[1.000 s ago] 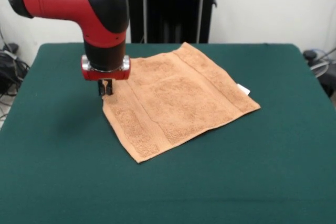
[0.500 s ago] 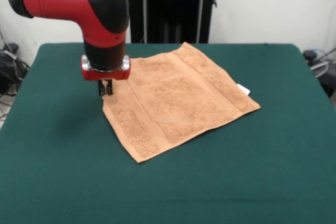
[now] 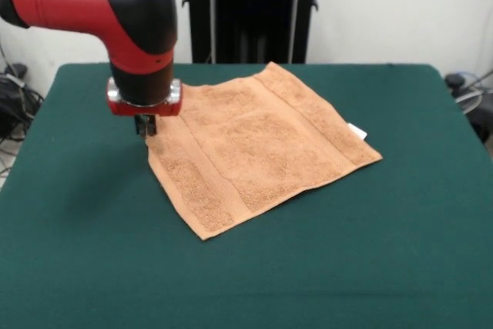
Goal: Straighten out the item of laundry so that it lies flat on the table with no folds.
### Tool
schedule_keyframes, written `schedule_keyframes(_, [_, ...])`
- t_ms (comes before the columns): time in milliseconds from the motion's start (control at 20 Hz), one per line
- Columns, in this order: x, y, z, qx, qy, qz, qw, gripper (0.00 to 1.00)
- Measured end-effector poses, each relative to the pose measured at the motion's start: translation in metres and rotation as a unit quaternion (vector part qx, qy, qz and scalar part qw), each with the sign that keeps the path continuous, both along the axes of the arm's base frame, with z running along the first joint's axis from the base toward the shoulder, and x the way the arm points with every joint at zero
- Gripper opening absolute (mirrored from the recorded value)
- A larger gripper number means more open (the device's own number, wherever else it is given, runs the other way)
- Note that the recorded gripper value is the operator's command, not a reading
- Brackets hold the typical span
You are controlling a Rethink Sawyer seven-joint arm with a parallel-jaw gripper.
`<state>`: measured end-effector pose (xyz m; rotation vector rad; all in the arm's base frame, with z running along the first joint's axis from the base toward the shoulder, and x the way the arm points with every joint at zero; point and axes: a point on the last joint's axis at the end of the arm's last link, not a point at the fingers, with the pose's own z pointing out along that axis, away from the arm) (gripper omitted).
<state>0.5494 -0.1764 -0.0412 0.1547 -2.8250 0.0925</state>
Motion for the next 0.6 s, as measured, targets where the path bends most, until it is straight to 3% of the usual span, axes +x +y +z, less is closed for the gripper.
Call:
schedule_keyframes(100, [0.009,-0.012,0.008,-0.008,0.026,-0.007,0.9996,0.0])
schedule_keyframes(300, [0.023,-0.029,0.02,-0.019,0.047,-0.013,0.9987,0.0])
schedule_keyframes(600, [0.04,-0.043,0.028,-0.03,0.039,-0.021,0.9986,0.0])
